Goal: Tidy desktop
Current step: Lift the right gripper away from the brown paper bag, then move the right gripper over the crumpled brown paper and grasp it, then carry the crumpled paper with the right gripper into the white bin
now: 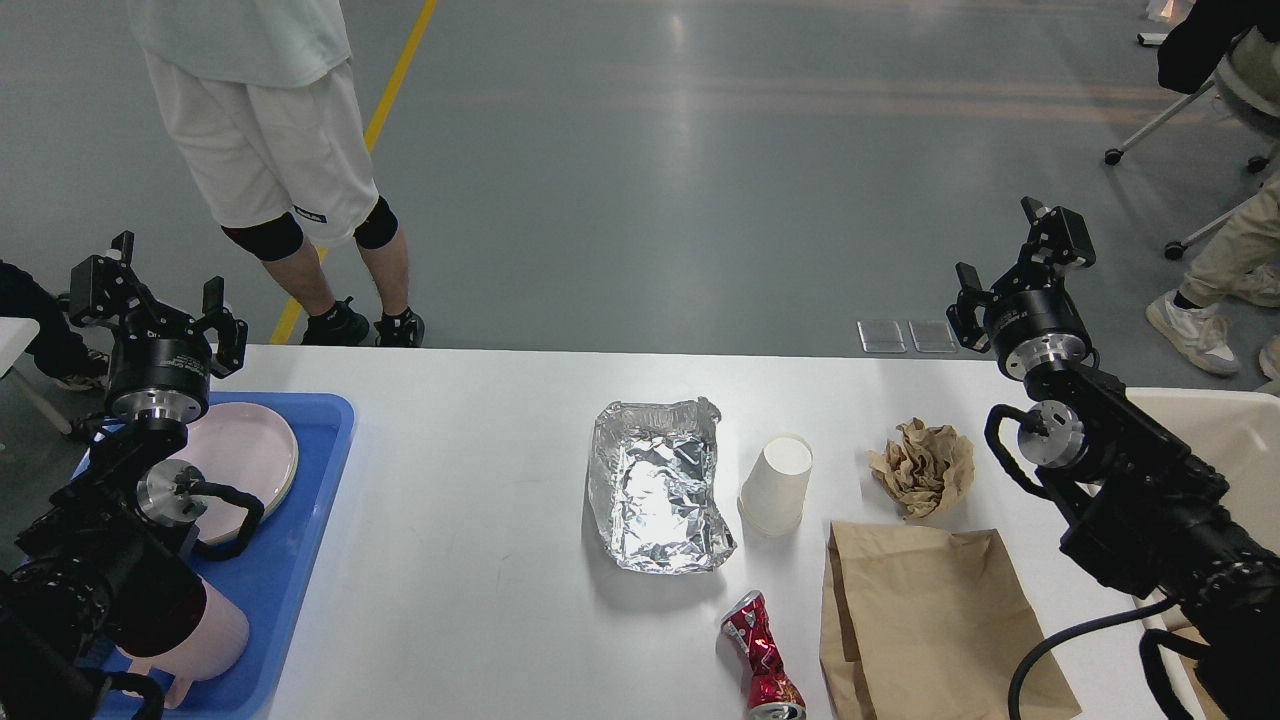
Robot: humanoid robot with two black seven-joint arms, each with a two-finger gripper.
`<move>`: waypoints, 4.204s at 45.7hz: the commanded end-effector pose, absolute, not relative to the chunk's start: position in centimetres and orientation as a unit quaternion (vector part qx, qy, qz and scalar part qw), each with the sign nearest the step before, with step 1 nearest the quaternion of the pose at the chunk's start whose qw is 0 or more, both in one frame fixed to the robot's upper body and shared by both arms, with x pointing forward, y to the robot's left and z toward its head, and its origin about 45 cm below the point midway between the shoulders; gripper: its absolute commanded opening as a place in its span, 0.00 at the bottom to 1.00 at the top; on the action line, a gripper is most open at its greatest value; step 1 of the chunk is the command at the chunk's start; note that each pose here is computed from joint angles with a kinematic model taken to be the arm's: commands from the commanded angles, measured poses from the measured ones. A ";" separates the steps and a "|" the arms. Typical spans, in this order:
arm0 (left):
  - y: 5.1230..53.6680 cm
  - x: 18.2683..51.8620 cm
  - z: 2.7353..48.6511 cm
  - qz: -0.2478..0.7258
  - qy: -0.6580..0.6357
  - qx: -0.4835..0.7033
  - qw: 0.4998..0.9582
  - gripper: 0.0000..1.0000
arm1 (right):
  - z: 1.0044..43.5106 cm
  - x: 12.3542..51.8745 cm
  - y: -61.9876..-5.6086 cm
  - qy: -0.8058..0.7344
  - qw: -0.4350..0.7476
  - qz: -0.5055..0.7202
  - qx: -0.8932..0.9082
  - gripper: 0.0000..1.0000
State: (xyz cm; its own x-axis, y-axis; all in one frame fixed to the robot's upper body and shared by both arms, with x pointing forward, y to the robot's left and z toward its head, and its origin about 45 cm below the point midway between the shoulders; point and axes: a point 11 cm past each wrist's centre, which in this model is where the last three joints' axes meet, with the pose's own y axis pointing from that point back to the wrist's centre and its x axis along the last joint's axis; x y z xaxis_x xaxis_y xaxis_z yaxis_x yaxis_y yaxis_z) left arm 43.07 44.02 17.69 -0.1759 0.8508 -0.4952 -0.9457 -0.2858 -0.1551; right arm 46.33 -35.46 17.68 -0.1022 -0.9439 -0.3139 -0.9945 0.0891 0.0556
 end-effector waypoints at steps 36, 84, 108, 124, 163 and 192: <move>44.0 43.1 17.7 0.761 0.094 -0.252 0.590 0.97 | 17.0 47.4 -30.0 0.555 -0.232 0.034 -0.798 1.00; 44.0 43.1 17.7 0.761 0.094 -0.252 0.590 0.97 | 29.0 41.3 -26.1 -0.002 -0.748 -0.076 -0.660 1.00; 44.0 43.1 17.7 0.761 0.094 -0.253 0.590 0.97 | 15.4 42.4 -34.0 0.148 -0.742 -0.095 -0.647 1.00; 44.0 43.1 17.7 0.761 0.094 -0.253 0.590 0.97 | 10.4 41.0 -35.9 0.208 -0.724 -0.076 -0.653 1.00; 44.0 43.1 17.7 0.761 0.094 -0.252 0.590 0.97 | 6.6 39.2 -34.5 0.257 -0.692 -0.076 -0.670 0.00; 44.0 43.1 17.7 0.761 0.094 -0.252 0.590 0.97 | 32.5 44.6 -37.5 0.290 -0.588 -0.047 -0.754 0.00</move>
State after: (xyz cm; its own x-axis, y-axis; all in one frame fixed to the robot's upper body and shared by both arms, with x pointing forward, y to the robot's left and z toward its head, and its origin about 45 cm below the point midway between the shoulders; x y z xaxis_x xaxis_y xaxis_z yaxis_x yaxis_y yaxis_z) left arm 43.08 43.98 17.68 -0.1756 0.8506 -0.4956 -0.9458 -0.2855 -0.1550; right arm 44.00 -37.48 27.12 0.8301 -0.3749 0.4129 -0.4746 -0.0863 0.8759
